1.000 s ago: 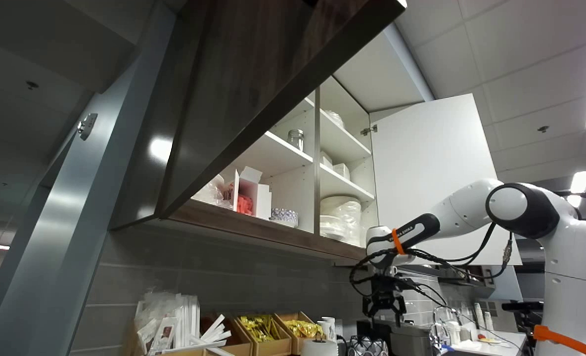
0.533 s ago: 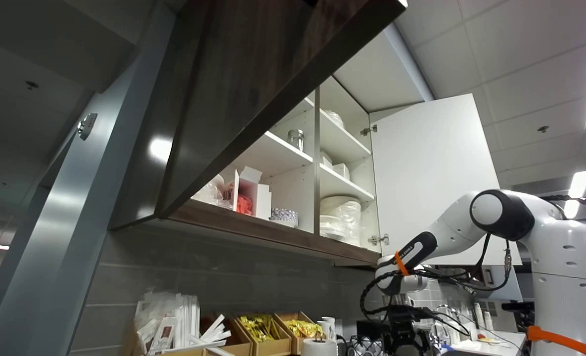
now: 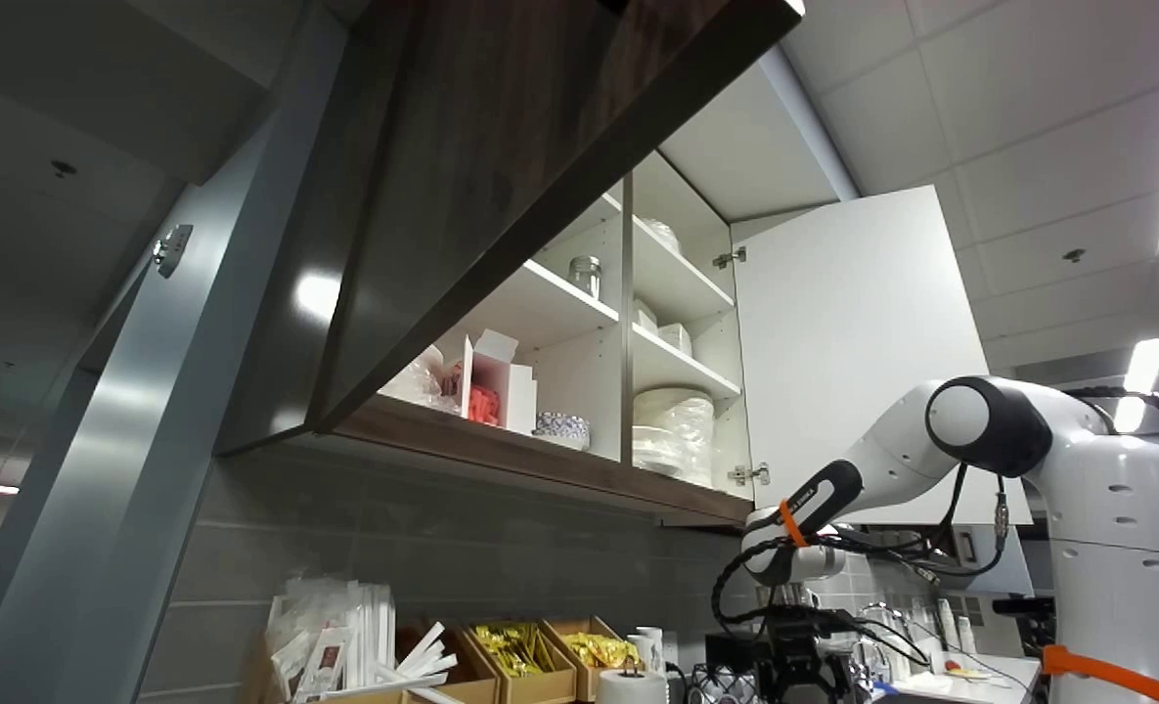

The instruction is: Move the towel holder to the left

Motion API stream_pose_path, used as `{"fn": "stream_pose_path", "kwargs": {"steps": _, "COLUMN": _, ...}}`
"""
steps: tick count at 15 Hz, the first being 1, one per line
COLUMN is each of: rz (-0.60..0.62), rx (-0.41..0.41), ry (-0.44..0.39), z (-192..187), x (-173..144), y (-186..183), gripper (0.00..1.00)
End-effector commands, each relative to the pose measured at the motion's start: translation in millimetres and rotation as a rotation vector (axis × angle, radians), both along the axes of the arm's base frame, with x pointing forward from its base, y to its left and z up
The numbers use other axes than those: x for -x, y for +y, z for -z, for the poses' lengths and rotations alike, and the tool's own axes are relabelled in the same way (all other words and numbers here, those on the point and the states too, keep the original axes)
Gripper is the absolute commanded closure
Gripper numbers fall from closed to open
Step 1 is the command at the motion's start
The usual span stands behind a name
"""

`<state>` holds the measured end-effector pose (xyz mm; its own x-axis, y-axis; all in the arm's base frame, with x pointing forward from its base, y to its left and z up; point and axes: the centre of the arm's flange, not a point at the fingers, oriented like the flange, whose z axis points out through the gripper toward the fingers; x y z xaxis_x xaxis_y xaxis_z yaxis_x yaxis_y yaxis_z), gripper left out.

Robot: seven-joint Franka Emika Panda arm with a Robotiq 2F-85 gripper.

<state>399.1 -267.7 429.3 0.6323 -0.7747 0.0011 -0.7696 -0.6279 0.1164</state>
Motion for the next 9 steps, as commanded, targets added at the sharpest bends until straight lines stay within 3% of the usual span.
{"fn": "stream_pose_path", "kwargs": {"steps": 1, "rz": -0.001, "rx": -0.015, "ry": -0.016, "z": 16, "x": 3, "y": 7, "gripper": 0.0}}
{"fn": "stream_pose_path", "kwargs": {"steps": 4, "rz": -0.015, "rx": -0.078, "ry": -0.056, "z": 44, "x": 14, "y": 16, "gripper": 0.0}}
{"fn": "stream_pose_path", "kwargs": {"steps": 9, "rz": -0.026, "rx": -0.109, "ry": -0.107, "z": 93, "x": 34, "y": 24, "gripper": 0.0}}
